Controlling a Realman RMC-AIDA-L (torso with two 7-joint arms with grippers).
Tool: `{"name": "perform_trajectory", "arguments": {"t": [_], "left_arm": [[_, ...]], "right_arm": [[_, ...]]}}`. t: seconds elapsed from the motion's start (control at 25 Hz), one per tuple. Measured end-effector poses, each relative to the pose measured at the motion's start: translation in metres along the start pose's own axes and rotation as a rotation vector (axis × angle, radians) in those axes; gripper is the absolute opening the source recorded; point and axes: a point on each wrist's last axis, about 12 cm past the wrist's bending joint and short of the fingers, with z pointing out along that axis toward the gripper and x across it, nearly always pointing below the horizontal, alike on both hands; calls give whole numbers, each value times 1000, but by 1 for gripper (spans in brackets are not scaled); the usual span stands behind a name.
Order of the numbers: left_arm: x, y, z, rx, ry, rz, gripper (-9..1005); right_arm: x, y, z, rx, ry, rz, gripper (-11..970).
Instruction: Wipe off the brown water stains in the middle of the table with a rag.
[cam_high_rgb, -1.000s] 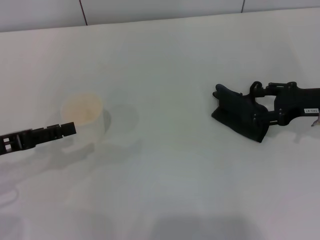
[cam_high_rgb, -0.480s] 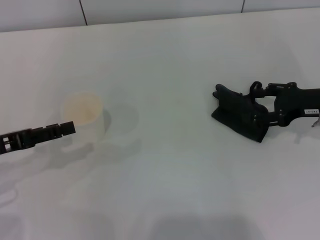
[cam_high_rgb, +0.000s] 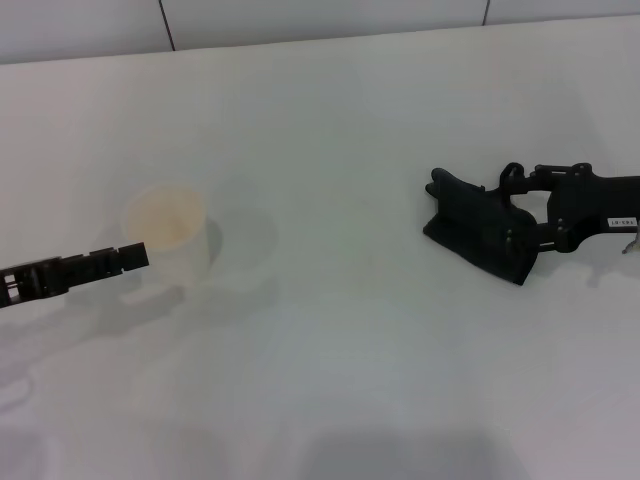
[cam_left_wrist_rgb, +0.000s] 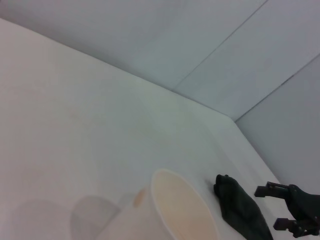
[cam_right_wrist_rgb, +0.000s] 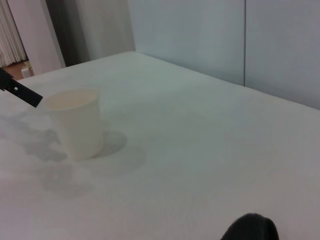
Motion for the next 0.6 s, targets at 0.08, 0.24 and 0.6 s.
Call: {"name": "perform_trajectory", "arguments": {"t": [0.08,0.24,0.6], "left_arm": [[0,1,0,-8,-1,-2,892],[1,3,-2,-23,-4,-7,892],[1,4,-2,-36,-4,-11,892]], "right_arm": [[1,0,0,1,0,2,860],[1,0,-1,4,-3,2,859],[0,-1,-1,5,-4,2,860]]}}
